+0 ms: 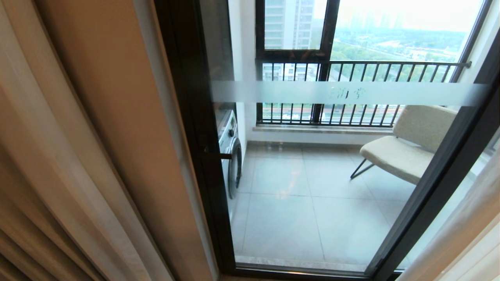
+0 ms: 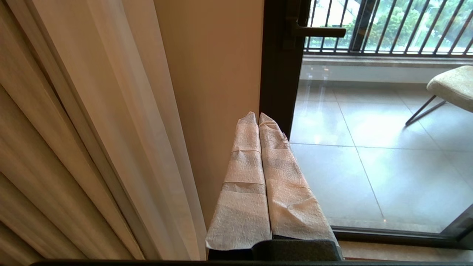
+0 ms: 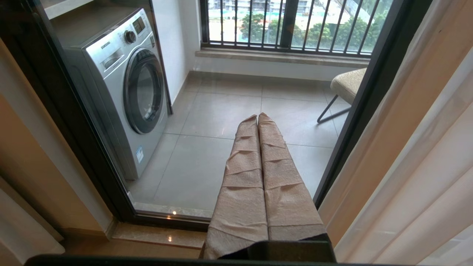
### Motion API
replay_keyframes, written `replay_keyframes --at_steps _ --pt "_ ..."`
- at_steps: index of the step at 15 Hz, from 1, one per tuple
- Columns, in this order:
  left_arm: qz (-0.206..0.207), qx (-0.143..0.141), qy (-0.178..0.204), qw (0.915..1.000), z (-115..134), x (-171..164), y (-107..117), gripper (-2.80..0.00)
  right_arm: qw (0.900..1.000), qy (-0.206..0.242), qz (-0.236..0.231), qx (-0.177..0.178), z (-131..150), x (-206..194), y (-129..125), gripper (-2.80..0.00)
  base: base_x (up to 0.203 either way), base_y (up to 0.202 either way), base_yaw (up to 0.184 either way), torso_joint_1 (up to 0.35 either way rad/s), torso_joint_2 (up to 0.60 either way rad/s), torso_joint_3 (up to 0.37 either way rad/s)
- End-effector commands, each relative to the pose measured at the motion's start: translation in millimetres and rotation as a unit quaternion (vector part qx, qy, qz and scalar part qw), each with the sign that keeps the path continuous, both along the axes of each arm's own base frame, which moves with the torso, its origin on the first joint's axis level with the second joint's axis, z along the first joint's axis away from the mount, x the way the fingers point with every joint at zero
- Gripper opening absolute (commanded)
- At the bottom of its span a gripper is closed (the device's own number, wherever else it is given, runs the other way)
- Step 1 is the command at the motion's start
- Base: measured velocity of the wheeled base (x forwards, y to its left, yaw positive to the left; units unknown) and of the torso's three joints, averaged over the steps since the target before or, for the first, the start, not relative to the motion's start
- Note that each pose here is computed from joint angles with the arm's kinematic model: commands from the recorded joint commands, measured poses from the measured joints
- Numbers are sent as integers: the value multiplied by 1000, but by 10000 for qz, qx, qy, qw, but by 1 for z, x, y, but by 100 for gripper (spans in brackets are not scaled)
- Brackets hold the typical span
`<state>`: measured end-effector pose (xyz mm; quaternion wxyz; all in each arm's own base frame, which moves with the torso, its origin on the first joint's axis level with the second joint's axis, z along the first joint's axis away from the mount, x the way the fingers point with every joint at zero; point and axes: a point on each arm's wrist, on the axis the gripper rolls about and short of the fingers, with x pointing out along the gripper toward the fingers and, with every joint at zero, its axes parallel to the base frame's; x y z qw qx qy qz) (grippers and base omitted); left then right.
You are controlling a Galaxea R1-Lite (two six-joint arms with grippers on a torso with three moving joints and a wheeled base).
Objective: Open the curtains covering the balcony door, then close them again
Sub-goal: Pull the inner curtains open on both sides
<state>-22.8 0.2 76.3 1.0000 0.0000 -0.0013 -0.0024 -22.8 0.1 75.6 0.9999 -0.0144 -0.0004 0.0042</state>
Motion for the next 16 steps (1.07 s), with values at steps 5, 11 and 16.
replay_keyframes --at_steps 5,11,16 --pt "1 0 -10 10000 0 0 0 -280 10000 -4 3 -2 0 0 0 -280 0 0 0 0 0 0" --pt "-6 0 -10 10000 0 0 0 -280 10000 -4 3 -2 0 0 0 -280 2 -119 3 4 2 1" --pt "-6 0 -10 10000 0 0 0 -280 10000 -4 3 -2 0 0 0 -280 0 -191 0 1 4 4"
